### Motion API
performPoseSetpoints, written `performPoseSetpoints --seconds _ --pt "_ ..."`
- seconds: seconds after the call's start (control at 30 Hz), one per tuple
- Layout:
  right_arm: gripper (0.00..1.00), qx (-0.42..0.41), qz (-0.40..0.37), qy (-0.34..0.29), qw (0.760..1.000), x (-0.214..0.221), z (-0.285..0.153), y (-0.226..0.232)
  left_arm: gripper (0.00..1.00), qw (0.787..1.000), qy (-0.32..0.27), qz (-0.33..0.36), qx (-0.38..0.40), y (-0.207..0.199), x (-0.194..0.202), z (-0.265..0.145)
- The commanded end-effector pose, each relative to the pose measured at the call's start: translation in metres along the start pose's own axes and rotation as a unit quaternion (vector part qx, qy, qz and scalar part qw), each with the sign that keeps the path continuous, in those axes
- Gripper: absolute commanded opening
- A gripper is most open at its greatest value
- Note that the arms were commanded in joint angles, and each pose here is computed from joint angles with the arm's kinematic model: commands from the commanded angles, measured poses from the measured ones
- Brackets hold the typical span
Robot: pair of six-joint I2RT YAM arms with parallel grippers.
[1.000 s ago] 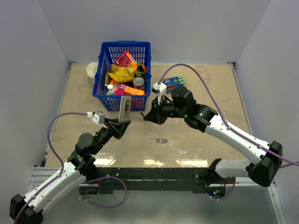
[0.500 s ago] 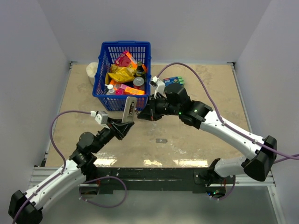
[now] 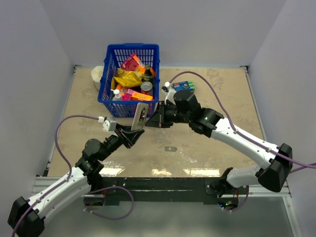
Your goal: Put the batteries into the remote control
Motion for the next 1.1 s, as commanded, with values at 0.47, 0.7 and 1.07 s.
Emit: performPoseSetpoints --seconds 0.47,0.7,1.07 --pt "0.0 0.001 0.049 -0.043 0.998 -0.007 0.004 0.004 0.0 0.999 -0.031 -0.005 0.034 -0.014 0.001 0.007" --pt "0.0 0.016 0.058 -0.039 0.997 -0.006 0.009 0.0 0.0 0.998 -0.044 -0.024 0.026 -0.018 0.004 0.008" --pt "0.0 0.032 0.068 -0.04 0.996 -0.012 0.019 -0.001 0.0 0.995 -0.048 -0.082 0.021 -0.019 0.008 0.01"
Point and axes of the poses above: each gripper's point midway between its finger pads, its own z axis out along the fingers, its own y axis along the line the jaws close on, x = y × z, the point moved 8 cm from there along -z, back along the fingers, and after that the axes turned 4 degrees about -z, right-handed, at the moved point
